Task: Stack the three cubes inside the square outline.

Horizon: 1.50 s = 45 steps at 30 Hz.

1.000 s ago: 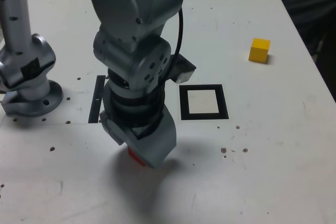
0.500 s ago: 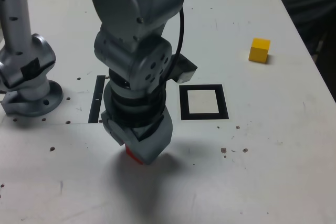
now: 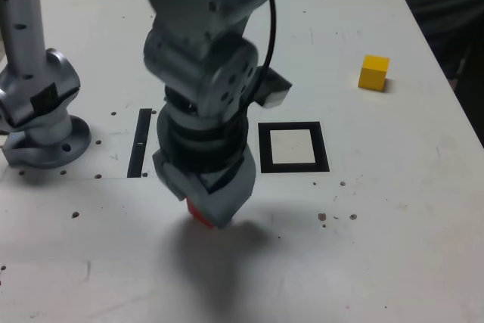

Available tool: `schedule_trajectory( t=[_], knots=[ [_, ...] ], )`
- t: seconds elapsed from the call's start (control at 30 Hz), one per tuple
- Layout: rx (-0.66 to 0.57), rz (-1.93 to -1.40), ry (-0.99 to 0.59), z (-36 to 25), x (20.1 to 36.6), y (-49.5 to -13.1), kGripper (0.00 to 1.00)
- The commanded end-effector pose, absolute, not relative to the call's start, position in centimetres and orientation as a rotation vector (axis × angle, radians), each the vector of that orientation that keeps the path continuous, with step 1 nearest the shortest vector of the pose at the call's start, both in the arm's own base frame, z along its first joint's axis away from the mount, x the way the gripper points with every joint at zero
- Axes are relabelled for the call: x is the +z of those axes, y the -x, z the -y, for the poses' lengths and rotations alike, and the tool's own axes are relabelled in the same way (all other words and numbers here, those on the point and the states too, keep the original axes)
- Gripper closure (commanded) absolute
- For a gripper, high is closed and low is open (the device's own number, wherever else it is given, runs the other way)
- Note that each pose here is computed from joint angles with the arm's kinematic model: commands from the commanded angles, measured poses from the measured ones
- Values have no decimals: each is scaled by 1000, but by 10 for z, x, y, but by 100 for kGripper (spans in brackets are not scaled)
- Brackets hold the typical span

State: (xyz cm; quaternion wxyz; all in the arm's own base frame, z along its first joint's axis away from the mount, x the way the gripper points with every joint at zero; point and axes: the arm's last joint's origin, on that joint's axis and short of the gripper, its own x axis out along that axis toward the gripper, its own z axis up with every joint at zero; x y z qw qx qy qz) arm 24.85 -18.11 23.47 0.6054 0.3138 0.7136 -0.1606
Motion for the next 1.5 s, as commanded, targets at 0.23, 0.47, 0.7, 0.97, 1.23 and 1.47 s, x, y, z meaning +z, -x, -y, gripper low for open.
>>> schedule_trajectory(
  t=[0.23, 0.47, 0.7, 0.97, 1.23, 1.47],
  knots=[
    [-289, -1667, -613, 149, 264, -270, 63],
    [-235, -1661, -489, 117, 276, -289, 63],
    [-168, -1667, -384, 81, 279, -306, 63],
    [-116, -1667, -302, 57, 276, -325, 63],
    [-89, -1672, -229, 49, 269, -344, 63],
    [-65, -1694, -192, 42, 258, -355, 63]
  ],
)
